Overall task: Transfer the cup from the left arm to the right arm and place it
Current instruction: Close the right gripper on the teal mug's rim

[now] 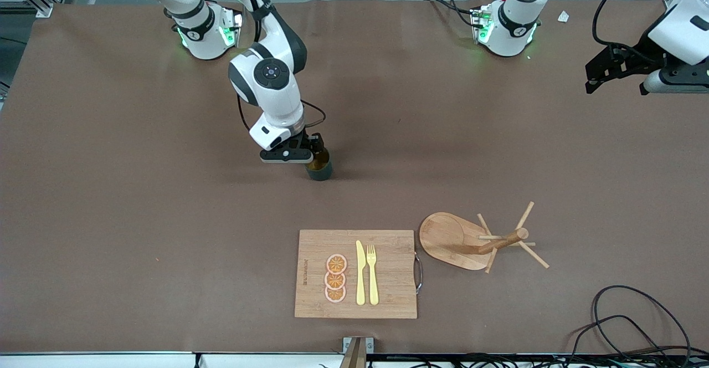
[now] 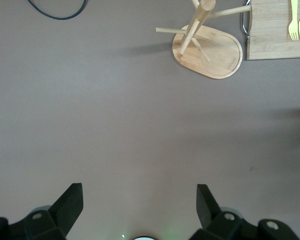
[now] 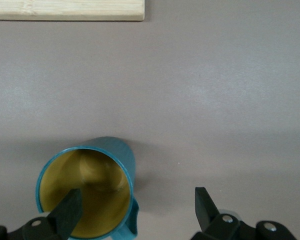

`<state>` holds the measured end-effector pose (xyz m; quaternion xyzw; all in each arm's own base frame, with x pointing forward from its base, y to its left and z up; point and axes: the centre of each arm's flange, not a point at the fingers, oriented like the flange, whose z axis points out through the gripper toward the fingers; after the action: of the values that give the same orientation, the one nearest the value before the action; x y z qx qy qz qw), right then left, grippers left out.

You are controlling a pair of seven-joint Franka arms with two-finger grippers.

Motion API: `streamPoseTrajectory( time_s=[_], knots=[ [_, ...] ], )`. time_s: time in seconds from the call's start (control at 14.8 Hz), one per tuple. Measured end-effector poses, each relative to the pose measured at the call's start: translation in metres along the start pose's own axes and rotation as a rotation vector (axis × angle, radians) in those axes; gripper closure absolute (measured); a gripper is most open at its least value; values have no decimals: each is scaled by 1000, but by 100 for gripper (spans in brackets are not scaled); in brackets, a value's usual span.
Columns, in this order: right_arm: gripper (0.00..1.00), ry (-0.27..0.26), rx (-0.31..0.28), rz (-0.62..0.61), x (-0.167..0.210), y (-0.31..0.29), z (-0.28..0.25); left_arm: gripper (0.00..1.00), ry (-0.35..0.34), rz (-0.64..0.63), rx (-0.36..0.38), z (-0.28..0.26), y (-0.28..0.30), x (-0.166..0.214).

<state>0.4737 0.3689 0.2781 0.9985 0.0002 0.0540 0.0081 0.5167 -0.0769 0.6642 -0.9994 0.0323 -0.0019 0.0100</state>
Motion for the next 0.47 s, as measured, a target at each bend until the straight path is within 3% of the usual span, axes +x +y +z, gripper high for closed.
streamPoseTrajectory(
  time_s=[0.2,0.34,0.41,0.47],
  knots=[
    [2,-4,-5,6,4,-5,9,0,1,0,0,0,0,0],
    [14,-11,-11,8,6,-7,18,0,1,0,0,0,0,0],
    [14,-14,-15,7,6,-8,22,0,1,0,0,0,0,0],
    [22,-17,-17,7,6,-8,25,0,1,0,0,0,0,0]
  ],
)
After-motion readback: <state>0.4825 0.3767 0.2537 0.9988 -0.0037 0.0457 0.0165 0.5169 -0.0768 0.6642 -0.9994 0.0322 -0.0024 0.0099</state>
